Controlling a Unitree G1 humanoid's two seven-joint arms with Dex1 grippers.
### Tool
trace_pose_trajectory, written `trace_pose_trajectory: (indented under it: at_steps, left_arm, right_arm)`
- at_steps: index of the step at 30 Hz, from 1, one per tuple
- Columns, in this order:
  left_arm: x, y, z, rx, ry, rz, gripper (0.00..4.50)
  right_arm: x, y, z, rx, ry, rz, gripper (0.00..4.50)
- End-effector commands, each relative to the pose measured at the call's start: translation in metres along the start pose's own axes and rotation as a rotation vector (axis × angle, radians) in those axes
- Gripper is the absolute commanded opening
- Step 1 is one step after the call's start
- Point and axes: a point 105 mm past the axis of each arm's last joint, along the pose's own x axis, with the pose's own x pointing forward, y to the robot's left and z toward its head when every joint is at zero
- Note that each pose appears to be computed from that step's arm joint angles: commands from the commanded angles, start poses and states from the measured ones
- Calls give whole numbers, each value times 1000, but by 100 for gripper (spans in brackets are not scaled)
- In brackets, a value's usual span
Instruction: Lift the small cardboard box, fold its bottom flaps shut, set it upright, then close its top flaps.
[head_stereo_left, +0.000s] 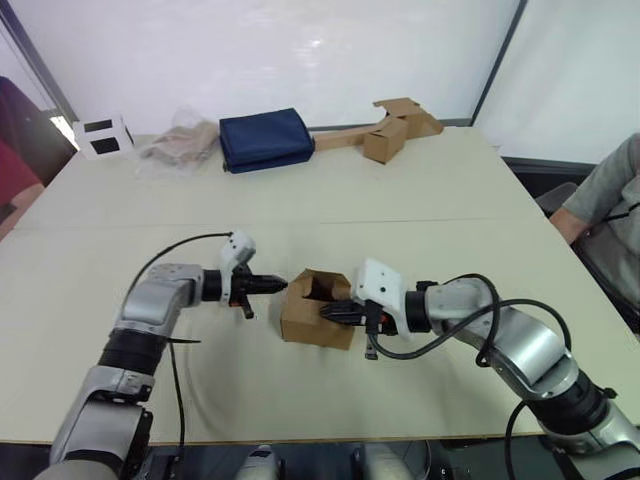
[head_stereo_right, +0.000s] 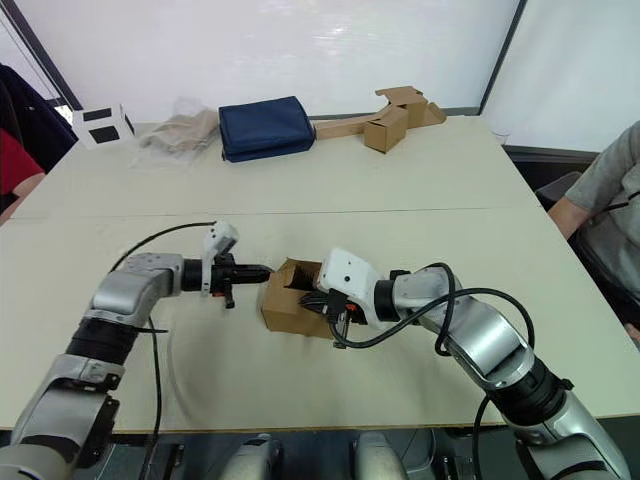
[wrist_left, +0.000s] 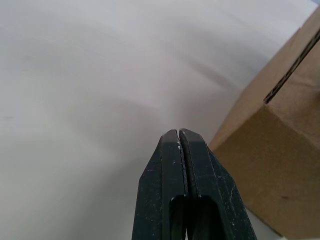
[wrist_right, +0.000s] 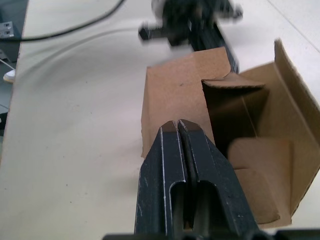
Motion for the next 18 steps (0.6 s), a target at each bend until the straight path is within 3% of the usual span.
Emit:
trace_pose_trajectory:
  at_steps: [1,8,16,18]
  left_arm:
    - [-24,-2,19,3,-63,13,1]
    - [-44,-50,47,5,-104,-179,1]
    - [-29,-68,39,18,-61,-231,1]
    - [-24,-70,24,28,-2,-241,1]
  right_arm:
    - [1,-3,-2,-33,-7,-9,0]
    - [2,-6,-3,-46,-18,-6,0]
    - [4,-9,-4,-57,-23,-17,0]
    - [3,-11,-3,-59,-27,-23,0]
